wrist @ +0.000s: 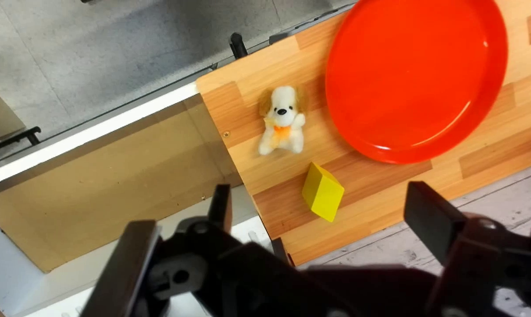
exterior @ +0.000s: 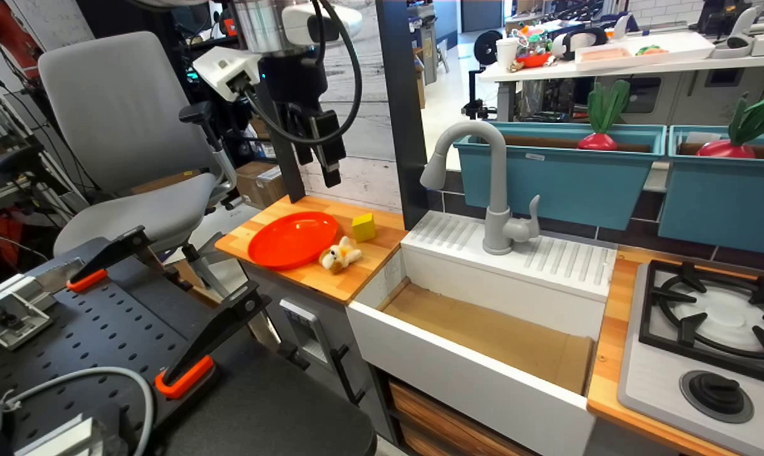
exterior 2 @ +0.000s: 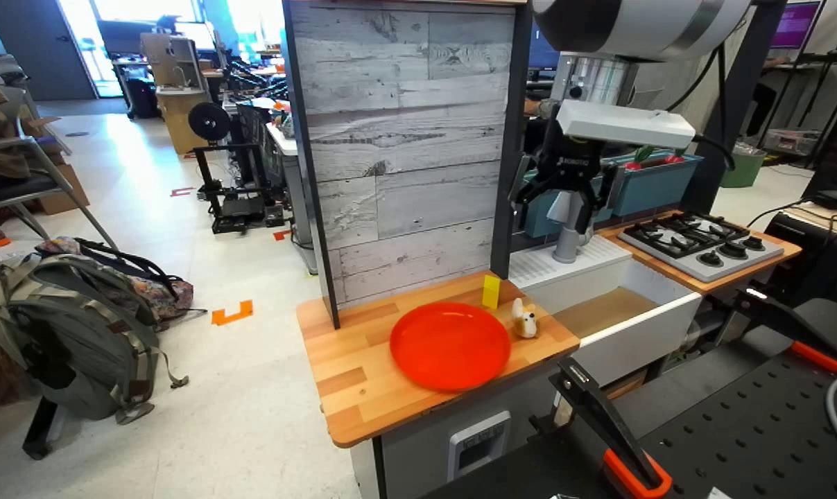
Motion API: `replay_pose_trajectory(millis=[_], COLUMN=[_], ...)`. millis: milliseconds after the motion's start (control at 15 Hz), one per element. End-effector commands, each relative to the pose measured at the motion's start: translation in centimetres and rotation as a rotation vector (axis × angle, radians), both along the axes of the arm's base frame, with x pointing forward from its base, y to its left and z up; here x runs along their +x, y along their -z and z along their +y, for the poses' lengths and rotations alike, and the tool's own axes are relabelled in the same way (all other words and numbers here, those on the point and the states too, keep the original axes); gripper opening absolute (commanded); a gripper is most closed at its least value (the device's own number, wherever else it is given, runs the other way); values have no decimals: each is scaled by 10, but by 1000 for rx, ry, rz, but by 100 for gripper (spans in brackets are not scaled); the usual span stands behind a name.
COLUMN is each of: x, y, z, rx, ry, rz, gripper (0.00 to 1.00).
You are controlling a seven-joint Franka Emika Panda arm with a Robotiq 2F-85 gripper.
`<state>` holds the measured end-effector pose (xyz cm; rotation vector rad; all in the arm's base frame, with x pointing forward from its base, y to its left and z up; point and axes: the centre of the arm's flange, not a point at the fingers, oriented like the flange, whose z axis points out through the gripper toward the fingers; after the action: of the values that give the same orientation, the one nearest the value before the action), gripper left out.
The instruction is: Move the yellow block to the left
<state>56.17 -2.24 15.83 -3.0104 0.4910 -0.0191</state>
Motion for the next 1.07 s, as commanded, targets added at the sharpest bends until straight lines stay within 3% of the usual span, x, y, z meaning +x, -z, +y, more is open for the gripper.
replay_pose_trajectory(millis=[0, 400, 867, 933, 1000], x=[31, 67, 93, 94, 94], y=[37, 94, 142, 146, 150], z=[-2, 0, 10, 11, 12], rx=[13, 61, 63, 55, 55], ry=[81, 187, 225, 222, 221], rz=[24, 21, 39, 44, 48], gripper=[100, 100, 100, 75, 74])
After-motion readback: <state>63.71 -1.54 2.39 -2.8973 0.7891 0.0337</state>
